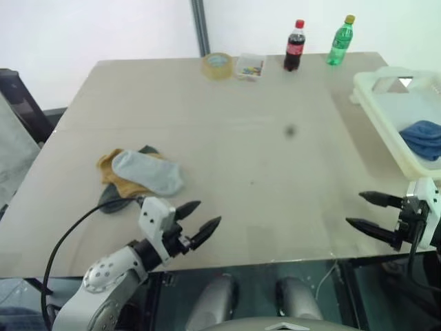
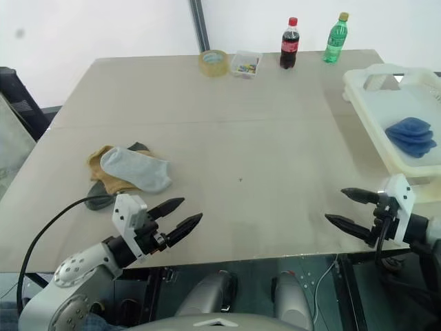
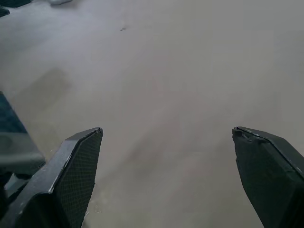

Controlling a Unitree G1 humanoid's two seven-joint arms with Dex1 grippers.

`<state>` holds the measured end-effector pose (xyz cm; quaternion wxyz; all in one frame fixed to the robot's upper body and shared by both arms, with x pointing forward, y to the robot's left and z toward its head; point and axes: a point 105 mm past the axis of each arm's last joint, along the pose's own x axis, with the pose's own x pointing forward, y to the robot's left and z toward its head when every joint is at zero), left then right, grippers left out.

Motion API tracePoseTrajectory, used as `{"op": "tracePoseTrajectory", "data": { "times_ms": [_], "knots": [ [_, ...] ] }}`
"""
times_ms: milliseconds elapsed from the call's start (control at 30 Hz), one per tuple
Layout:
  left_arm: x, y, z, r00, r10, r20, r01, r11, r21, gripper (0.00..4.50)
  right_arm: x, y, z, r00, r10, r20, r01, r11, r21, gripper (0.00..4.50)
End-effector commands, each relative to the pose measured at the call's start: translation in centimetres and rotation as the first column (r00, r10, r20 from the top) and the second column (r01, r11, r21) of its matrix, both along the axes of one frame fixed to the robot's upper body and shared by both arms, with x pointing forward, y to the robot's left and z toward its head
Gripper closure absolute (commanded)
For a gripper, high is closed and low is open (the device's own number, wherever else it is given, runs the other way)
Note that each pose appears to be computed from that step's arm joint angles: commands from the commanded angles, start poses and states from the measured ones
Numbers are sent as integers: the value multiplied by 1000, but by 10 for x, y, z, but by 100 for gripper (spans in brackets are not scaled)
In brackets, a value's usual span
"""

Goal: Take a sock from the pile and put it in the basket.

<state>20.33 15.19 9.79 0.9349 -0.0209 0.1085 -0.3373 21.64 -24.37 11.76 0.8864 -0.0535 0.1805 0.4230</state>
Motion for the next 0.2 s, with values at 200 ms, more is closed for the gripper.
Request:
{"op": "tracePoseTrajectory", "data": {
  "times_ms": [200],
  "knots": [
    [0,-1,15,997,17,69,-18,1000,2,77,-7,-9,12,999,-11,48,13,999,-31,4]
  ]
}}
